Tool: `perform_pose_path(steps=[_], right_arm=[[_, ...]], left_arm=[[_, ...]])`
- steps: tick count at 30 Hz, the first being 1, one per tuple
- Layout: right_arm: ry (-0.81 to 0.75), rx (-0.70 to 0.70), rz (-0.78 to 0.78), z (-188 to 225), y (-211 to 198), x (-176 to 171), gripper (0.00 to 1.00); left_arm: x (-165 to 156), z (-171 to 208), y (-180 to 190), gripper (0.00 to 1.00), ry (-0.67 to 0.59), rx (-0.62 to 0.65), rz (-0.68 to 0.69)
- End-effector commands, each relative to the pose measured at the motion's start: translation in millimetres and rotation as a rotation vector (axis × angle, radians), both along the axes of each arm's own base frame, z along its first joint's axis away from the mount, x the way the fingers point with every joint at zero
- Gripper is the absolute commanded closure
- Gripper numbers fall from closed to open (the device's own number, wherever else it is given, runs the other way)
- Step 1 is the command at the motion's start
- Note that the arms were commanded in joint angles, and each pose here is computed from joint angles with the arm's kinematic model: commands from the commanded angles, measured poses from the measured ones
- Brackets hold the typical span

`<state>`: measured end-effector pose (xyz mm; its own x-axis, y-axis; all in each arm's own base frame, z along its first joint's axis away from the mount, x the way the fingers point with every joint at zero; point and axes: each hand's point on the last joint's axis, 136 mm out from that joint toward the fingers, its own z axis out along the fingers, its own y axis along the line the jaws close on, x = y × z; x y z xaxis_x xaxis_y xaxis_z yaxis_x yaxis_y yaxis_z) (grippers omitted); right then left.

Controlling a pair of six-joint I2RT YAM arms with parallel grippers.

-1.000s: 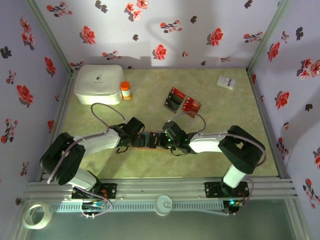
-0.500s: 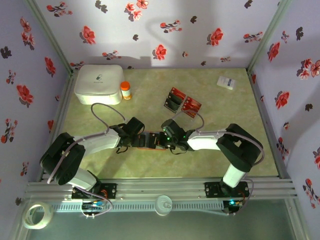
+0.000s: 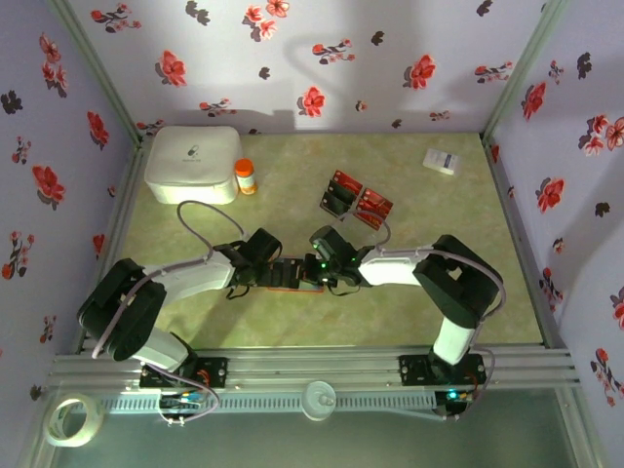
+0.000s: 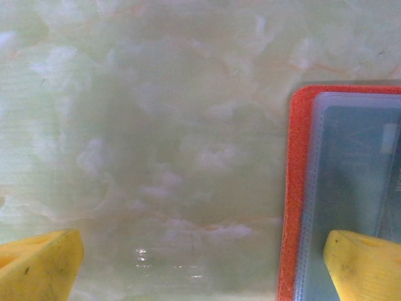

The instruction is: Put the credit cards into the card holder

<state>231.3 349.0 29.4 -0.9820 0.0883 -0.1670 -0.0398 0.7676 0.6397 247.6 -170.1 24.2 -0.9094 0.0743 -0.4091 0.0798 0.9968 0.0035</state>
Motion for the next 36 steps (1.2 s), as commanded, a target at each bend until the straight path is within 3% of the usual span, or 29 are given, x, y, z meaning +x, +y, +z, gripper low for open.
perform_pose_path(steps=[1, 5, 10, 14, 26, 36], right_arm=[[0.048, -0.072, 0.074, -12.8, -7.4, -13.4, 0.94], [0.005, -0.079, 0.106, 7.8, -11.3, -8.0, 0.74], [-0.039, -0.085, 0.107, 29.2, -20.6, 0.5, 0.68], [-0.069, -0.097, 0.115, 37.4, -21.4, 6.3, 0.7], [-0.067, -0.094, 0.144, 26.0, -2.3, 15.6, 0.92], [-0.043, -0.121, 0.163, 8.7, 3.4, 12.4, 0.94]], left_arm=[[-7.3, 2.7, 2.4, 0.0, 0.007, 0.001, 0.006], [-5.1, 13.3, -1.9, 0.0, -0.008, -0.036, 0.016], [-1.7, 30.5, -7.3, 0.0, -0.037, -0.083, 0.025], [0.4, 39.0, -8.1, 0.0, -0.055, -0.1, 0.03], [0.0, 18.9, 11.9, 0.0, -0.037, -0.034, 0.068], [-3.9, -2.7, 21.3, 0.0, 0.002, 0.016, 0.065]])
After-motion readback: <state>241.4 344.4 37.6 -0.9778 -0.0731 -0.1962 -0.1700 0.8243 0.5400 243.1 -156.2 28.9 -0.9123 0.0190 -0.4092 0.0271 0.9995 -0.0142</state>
